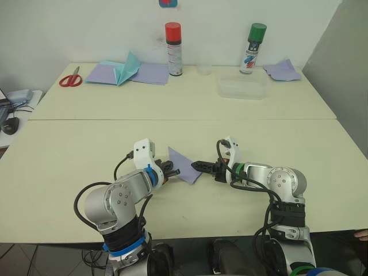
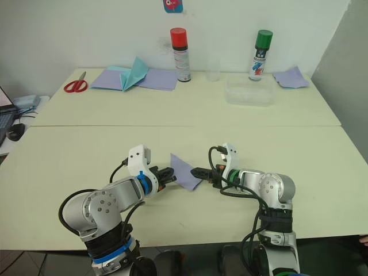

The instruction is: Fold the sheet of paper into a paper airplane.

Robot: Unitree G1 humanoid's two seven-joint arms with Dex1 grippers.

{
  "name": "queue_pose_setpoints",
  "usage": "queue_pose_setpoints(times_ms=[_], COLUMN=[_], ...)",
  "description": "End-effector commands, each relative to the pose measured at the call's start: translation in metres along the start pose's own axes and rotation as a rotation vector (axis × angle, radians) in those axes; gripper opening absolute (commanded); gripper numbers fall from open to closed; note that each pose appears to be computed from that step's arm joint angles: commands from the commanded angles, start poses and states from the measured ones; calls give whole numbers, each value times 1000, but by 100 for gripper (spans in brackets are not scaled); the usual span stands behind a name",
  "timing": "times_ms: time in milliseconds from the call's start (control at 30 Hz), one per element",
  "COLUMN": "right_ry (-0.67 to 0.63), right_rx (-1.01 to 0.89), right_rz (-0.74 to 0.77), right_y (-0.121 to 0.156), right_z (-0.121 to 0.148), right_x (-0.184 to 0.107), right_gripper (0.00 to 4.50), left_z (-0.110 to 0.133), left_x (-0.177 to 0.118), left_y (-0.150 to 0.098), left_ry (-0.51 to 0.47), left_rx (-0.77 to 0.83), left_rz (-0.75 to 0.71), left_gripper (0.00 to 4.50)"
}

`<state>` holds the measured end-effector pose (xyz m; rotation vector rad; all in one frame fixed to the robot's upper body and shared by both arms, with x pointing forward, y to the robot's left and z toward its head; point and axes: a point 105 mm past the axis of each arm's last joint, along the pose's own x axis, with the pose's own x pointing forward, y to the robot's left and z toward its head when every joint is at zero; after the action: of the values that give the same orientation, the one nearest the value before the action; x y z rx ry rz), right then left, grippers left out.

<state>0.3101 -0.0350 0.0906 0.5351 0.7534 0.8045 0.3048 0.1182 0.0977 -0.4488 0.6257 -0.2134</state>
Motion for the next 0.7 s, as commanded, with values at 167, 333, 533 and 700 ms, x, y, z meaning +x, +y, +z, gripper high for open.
queue_pose_setpoints(times_ms=[167,333,533,700], right_ry=[18,13,2,1], right_rx=[37,38,7,-24], right_rz=[49,45,36,37], right_y=[8,6,3,0], right_z=[-4,-2,3,8], right_x=[3,2,1,0], right_gripper=[70,2,2,0], left_z=[-16,-16,-16,-7], left_x=[3,3,3,-4], left_y=[-28,-28,-25,-19], left_ry=[25,26,24,-19], left_rx=[-67,-65,-61,-70], left_rz=[-107,-107,-101,-118], left_gripper=[0,0,0,133])
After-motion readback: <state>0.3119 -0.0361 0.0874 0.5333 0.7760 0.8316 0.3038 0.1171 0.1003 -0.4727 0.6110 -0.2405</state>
